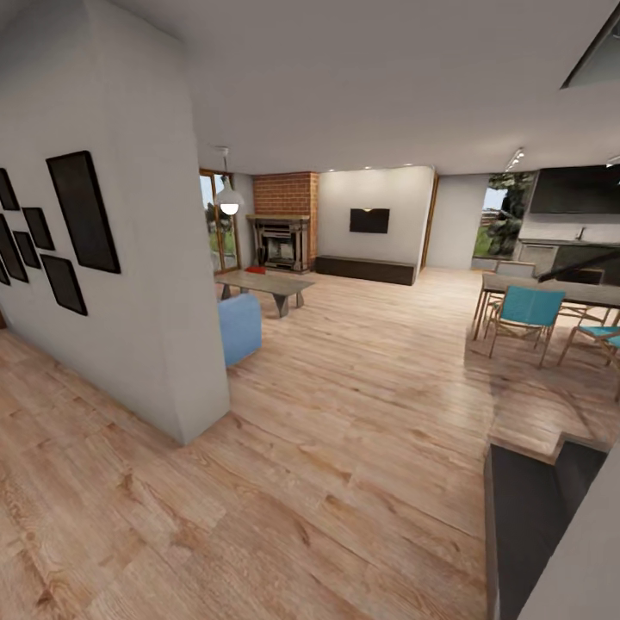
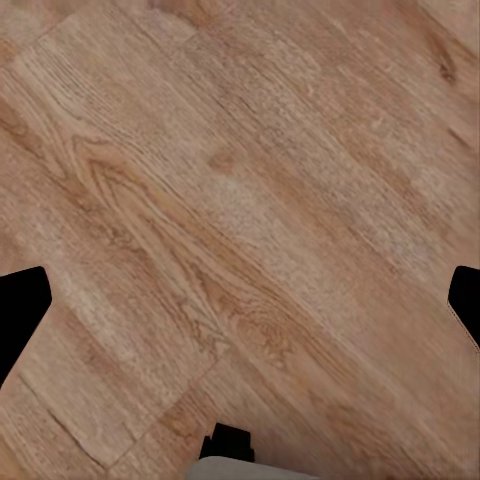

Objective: Move the two storage containers from the living room to the garage. In the garage, place one container on the floor and stack the other container on top of it (either order is fine).

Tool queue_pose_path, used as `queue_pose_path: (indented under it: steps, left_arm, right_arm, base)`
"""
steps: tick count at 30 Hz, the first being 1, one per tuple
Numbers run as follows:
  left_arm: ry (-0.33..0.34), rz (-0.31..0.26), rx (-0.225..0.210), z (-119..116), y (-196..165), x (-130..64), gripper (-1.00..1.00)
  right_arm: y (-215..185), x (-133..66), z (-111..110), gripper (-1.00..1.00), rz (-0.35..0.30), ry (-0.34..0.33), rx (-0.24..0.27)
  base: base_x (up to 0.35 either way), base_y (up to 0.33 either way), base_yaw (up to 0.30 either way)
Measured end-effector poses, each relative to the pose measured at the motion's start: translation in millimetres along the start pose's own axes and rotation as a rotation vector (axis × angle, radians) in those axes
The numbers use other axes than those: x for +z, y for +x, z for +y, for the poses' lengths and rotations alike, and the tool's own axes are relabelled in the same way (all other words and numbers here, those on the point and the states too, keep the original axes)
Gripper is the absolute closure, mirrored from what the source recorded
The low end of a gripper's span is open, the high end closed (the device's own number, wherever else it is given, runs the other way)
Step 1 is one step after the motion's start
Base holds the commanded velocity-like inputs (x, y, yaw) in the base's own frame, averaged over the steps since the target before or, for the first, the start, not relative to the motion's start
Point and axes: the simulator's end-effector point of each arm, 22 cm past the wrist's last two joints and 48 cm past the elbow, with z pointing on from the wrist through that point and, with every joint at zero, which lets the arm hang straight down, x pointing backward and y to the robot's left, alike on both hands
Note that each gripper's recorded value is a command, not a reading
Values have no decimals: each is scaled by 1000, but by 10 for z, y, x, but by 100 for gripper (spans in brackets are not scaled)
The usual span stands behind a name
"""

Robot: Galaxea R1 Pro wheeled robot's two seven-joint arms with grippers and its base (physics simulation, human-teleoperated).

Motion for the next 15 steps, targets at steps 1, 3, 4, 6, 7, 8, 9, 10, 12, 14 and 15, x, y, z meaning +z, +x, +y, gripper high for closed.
queue_pose_path:
  steps: [1,3,4,6,7,8,9,10,12,14,15]
  left_arm:
    - [0,0,0,0,0,0,-100]
    - [0,1,0,0,2,0,-100]
    - [0,1,0,0,2,0,-100]
    - [0,0,0,0,1,0,-100]
    - [0,0,0,0,1,0,-100]
    - [0,0,0,0,0,0,-100]
    - [0,0,0,0,0,0,-100]
    - [0,0,0,0,0,0,-100]
    - [0,0,0,0,0,0,-100]
    - [0,0,0,0,1,0,-100]
    - [0,0,0,0,2,0,-100]
  right_arm:
    - [0,0,0,-100,0,0,0]
    - [0,0,0,-100,0,0,0]
    - [0,0,1,-100,0,0,0]
    - [0,0,0,-100,0,0,0]
    - [0,0,1,-100,0,0,0]
    - [0,0,0,-100,0,0,0]
    - [0,0,1,-100,0,0,0]
    - [0,0,1,-100,0,0,0]
    - [0,0,1,-100,0,-1,0]
    - [0,0,0,-100,0,0,0]
    - [0,0,1,-100,0,0,0]
  base:
    - [327,0,0]
    - [327,0,0]
    - [327,0,0]
    - [327,0,0]
    - [327,0,0]
    - [327,0,0]
    - [327,0,0]
    - [327,0,0]
    - [327,0,0]
    - [327,0,0]
    - [327,0,0]
